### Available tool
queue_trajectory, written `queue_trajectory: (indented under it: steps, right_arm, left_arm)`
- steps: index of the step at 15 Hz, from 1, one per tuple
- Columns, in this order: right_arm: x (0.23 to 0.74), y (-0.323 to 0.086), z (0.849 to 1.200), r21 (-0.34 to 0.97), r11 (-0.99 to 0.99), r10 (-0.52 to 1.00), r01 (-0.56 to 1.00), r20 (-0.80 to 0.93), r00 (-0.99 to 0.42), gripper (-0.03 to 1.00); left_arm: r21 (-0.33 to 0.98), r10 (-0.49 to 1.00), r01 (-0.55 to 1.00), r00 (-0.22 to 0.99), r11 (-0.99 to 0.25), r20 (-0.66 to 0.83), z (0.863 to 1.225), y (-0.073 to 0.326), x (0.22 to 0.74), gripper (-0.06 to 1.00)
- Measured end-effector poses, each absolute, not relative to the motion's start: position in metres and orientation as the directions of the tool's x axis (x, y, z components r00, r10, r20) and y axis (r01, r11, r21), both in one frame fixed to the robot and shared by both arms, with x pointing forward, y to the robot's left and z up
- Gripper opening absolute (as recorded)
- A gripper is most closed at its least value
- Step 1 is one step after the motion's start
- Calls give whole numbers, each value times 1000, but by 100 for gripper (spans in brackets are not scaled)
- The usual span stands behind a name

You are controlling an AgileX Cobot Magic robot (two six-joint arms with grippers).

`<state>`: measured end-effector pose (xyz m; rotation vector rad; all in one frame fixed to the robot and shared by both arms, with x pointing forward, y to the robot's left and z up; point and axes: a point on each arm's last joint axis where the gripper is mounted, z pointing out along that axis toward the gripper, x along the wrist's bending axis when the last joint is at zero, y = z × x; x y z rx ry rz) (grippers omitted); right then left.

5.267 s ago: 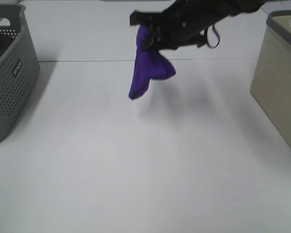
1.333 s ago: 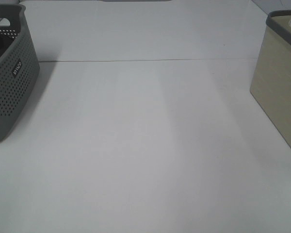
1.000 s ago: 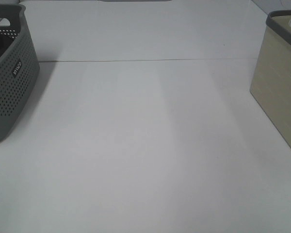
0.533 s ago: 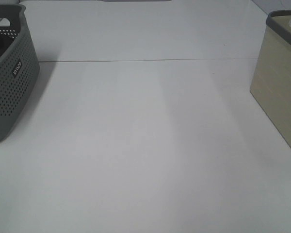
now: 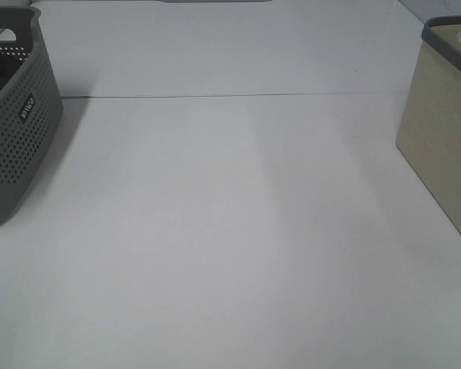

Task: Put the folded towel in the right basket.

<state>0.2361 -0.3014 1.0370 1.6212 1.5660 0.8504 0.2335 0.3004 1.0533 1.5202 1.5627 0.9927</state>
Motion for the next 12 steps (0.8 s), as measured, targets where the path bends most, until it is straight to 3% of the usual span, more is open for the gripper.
queue_trajectory:
  steps: [12]
  right_arm:
    - [236, -301, 1037, 850, -9, 999, 527, -16, 43, 96]
  left_arm:
    - [900, 999, 437, -36, 4, 13, 1053, 300, 234, 99]
